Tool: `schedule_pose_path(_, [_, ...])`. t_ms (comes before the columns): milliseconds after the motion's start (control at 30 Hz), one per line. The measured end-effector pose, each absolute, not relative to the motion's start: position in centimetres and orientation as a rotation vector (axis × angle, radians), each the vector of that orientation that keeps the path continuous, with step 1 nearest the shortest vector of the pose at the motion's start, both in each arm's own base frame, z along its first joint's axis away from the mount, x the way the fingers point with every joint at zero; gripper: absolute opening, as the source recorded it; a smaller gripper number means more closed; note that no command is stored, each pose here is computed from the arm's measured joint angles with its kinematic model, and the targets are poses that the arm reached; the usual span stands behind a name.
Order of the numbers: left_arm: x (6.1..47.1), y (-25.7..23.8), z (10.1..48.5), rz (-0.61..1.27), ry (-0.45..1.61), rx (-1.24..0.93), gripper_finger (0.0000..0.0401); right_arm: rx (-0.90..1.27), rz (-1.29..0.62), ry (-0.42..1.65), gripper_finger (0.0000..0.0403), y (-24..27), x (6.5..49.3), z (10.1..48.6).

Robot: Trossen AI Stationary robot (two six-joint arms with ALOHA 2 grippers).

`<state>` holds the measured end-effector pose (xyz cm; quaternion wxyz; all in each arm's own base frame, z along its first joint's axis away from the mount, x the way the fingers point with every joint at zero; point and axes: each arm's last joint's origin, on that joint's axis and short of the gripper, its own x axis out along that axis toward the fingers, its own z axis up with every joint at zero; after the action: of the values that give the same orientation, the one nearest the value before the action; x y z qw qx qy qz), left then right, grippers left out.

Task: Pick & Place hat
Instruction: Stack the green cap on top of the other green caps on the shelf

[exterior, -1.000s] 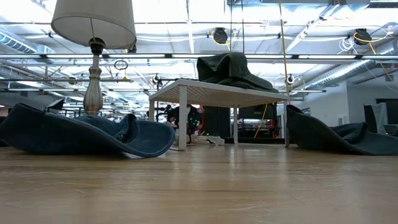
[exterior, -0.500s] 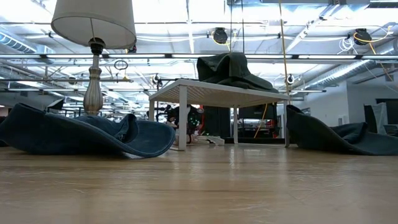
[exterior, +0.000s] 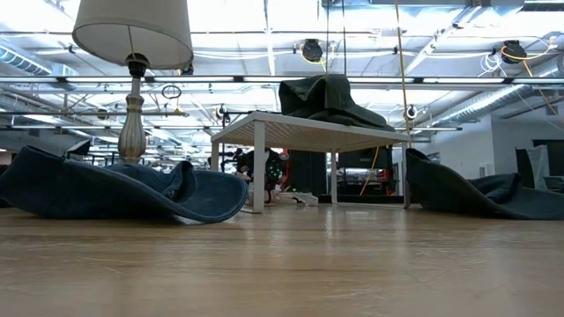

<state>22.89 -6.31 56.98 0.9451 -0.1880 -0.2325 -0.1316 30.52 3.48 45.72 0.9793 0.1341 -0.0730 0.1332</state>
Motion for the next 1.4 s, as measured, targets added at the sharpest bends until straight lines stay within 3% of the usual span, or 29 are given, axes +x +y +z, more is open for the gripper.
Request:
schedule_pose_path(333, [23.6, -5.3, 56.2, -0.162, -0.392, -0.395, 0.0017, 0.288, 0.356, 0.189, 0.0206, 5.1, 29.6, 43.1])
schedule_pose_path(600, [24.1, -3.9, 55.3, 0.07, -0.325, -0.322, 0.0017, 0.298, 0.195, 0.278, 0.0199, 6.5, 27.9, 42.7])
schedule_pose_path(933, [24.4, -1.6, 54.5, 0.317, -0.263, -0.219, 0.0017, 0.238, 0.004, 0.166, 0.0198, 7.8, 24.7, 44.6])
schedule_pose_path(1167, [25.2, 0.6, 54.2, 0.393, -0.265, -0.232, 0.0017, 0.142, -0.182, 0.082, 0.0198, 7.7, 22.2, 46.0])
schedule_pose_path(1400, [28.7, 3.0, 53.1, 0.41, -0.322, -0.265, 0.0017, 0.102, -0.197, 0.036, 0.0199, 7.0, 20.3, 47.2])
